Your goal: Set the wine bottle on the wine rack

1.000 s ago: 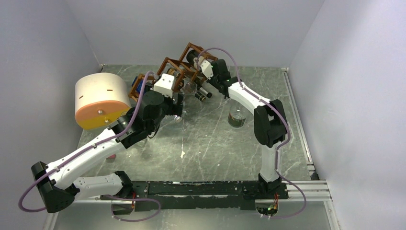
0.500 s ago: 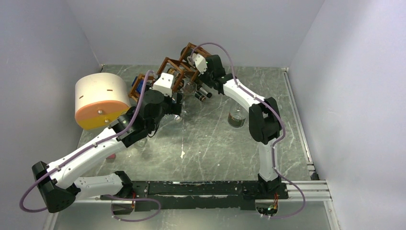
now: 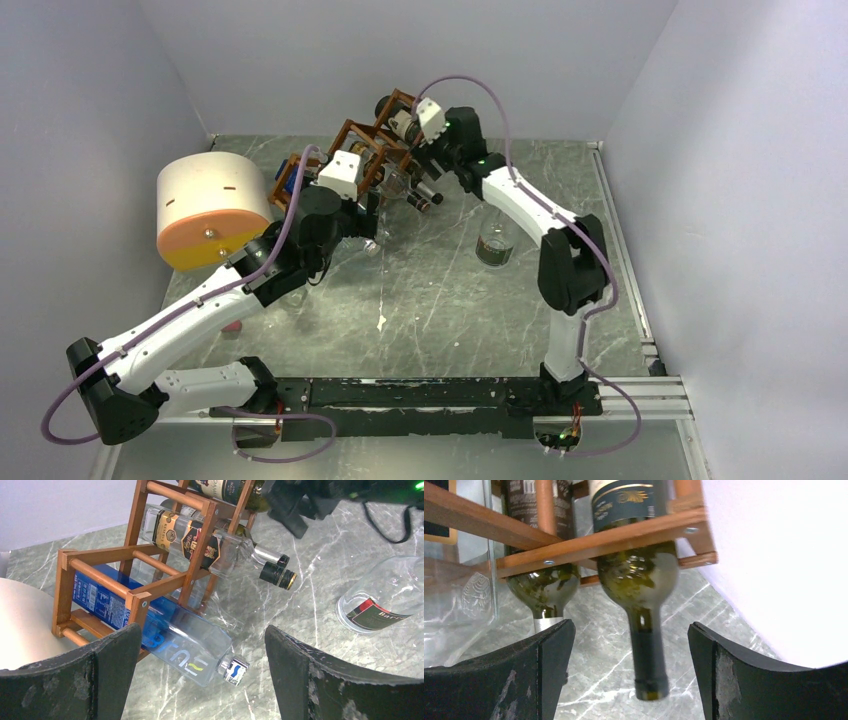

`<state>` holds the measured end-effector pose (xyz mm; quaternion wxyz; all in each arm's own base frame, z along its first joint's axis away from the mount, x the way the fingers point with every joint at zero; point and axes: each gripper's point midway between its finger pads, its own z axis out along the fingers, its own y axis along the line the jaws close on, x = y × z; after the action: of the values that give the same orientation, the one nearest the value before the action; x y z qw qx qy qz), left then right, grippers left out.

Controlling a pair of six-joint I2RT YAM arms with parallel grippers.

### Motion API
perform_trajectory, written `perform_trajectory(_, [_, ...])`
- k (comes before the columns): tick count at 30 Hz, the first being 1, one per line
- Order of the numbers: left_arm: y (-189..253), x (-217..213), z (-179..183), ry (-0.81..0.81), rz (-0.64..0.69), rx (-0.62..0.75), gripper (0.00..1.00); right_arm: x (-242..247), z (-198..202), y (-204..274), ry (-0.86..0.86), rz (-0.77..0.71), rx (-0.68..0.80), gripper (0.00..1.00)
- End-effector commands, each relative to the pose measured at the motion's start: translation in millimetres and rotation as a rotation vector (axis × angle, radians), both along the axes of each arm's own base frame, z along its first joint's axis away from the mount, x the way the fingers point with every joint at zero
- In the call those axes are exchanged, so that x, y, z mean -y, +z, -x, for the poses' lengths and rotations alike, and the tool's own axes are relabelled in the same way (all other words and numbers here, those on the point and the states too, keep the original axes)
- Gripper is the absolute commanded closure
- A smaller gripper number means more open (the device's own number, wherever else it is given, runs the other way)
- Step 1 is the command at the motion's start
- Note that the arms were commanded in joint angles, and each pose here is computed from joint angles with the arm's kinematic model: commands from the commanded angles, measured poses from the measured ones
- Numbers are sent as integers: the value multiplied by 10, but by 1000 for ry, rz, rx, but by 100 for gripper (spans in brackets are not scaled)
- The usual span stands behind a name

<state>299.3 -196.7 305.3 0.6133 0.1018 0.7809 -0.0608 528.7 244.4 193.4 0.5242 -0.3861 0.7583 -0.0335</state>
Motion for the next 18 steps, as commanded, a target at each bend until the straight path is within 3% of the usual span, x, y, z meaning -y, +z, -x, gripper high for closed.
perform_trajectory(1, [134, -29, 11, 0, 31, 20, 4, 147, 51, 613, -23, -208, 74, 12])
perform_trajectory(9, [137, 9, 12, -12, 45, 14, 4, 205, 2, 982, -122, -496, 44, 17])
perform_trajectory(18, [119, 46, 6, -22, 51, 3, 4, -60, -295, 915, -106, -557, -43, 22])
